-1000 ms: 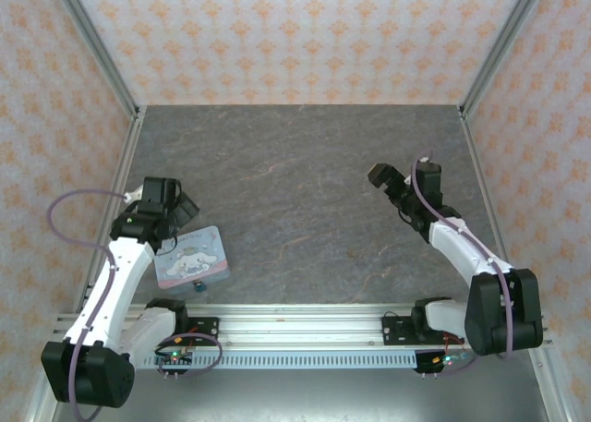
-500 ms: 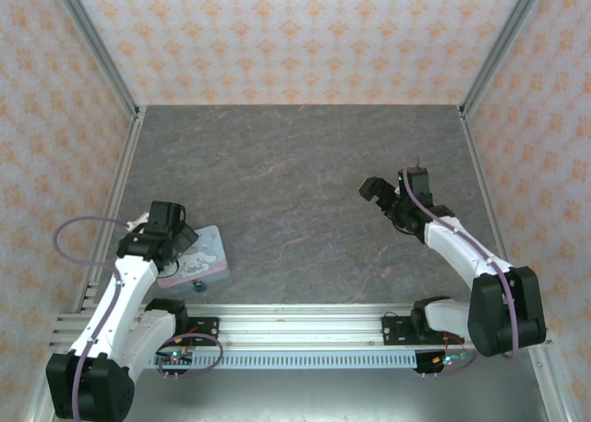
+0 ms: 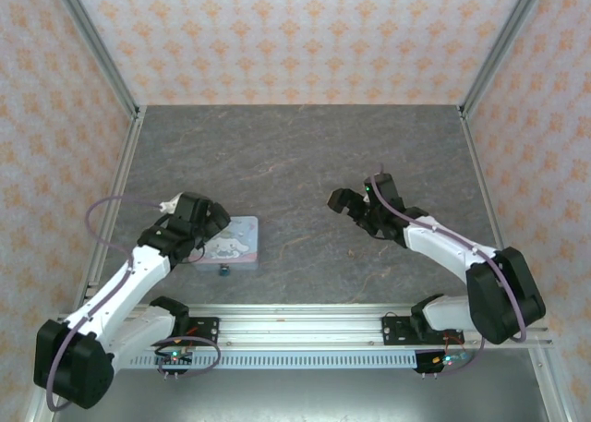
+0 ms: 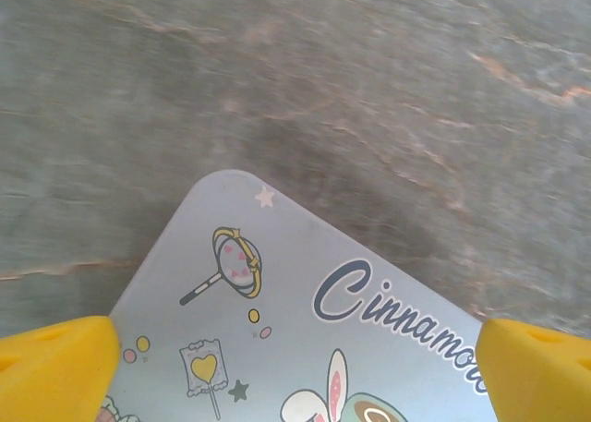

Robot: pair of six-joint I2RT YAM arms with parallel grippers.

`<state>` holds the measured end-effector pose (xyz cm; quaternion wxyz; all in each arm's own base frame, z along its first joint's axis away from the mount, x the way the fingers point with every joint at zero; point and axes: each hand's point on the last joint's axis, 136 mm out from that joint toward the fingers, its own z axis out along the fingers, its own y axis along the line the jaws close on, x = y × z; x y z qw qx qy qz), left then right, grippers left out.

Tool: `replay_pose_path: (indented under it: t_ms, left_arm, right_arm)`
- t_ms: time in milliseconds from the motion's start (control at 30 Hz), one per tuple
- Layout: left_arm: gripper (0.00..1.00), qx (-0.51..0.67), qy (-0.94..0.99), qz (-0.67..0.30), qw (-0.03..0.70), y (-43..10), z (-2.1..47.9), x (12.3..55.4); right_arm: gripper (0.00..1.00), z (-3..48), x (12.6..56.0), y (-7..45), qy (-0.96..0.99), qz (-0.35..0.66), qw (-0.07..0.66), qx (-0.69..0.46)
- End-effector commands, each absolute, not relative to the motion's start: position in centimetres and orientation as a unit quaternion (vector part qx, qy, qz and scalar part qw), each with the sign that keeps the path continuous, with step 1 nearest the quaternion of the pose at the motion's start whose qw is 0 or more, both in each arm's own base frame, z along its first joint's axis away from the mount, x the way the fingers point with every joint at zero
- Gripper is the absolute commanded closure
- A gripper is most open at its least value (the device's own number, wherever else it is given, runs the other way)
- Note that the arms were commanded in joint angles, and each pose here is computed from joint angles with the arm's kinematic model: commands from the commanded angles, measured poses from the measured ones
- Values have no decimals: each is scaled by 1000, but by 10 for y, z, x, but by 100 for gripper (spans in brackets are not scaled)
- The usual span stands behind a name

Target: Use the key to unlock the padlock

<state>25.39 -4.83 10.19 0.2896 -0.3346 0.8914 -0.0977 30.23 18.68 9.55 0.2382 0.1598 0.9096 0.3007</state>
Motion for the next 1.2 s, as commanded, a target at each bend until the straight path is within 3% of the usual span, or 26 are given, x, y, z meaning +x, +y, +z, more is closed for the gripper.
replay_pose_path:
  t_ms: [0,233,500,867,1067,1167]
  left_arm:
    - [0,-331,891,-150,273,-90,102,267]
    - [0,-256,917,-150,269,-152,111,295]
    - [0,-219,925,-92,295,-121,133,305]
    - [0,-162,932,-176,273,-133,113,308]
    - [0,-164,923,-228,264,-146,100,299]
    - [0,-174,915,-254,262,-153,97,297]
  right_arm:
    - [1,112,311,211,897,332,248,156]
    - [1,103,293,241,893,359,221,154]
    - [3,102,267,239,882,376,214,187]
    - [26,101,250,283,874,410,193,179]
    - [49,92,252,304,871,422,174,182]
    - [56,90,256,306,869,423,177,186]
